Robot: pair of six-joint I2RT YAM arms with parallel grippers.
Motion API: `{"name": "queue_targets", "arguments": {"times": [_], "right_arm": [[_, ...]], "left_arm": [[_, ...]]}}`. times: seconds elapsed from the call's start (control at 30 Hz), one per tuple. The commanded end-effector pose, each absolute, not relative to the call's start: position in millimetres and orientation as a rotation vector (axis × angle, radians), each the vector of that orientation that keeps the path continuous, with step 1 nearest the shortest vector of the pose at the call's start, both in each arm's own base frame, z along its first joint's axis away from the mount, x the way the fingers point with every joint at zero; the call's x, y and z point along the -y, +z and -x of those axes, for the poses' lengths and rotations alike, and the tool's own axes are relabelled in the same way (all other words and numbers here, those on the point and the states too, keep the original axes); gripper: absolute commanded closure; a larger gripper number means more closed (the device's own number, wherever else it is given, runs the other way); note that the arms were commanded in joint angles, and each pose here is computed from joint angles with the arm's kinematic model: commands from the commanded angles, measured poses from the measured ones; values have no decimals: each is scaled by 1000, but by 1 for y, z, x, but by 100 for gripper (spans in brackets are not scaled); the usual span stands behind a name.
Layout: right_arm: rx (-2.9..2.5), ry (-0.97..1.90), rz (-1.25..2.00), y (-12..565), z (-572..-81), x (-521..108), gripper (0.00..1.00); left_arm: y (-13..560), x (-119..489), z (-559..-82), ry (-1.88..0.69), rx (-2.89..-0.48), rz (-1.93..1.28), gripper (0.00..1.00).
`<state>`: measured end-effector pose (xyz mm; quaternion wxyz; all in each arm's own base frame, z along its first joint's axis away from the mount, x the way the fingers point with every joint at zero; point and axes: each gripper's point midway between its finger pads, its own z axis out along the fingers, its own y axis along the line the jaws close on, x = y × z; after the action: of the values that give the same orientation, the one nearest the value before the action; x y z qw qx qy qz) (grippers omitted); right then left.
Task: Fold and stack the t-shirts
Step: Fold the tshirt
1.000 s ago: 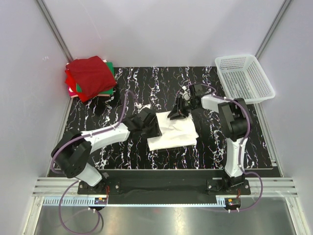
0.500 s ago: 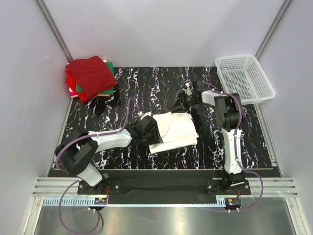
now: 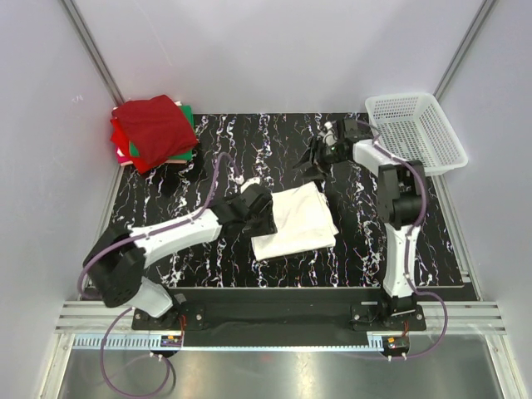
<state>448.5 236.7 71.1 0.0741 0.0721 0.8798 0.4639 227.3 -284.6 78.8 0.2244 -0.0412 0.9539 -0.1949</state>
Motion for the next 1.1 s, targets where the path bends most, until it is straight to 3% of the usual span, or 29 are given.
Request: {"name": "queue_targets", "arguments": {"times": [0.0,0.17,0.4,0.63,0.8,1.07], "right_arm": [[-2448,1249,-48,192,-438,-224,41],[-2424,1163,-104,203,-388,-205,35],[-2485,970,-211,165,-312,-170,32],[-2386,1125,-245,139,-242,-196,29],[-2423,1146,-112,102,-192,-227,23],[-2295,1200,-109,104,-183,-224,19]], "left_arm": [[127,275,-234,-539,-2528,112,50],[138,254,-234,-466,-2486,124,44],[114,222,-232,-417,-2490,182,35],[92,205,-261,-539,-2416,192,20],[82,207,-297,-529,-2413,151,19],[24,236,-317,-625,-2544,196,23]]}}
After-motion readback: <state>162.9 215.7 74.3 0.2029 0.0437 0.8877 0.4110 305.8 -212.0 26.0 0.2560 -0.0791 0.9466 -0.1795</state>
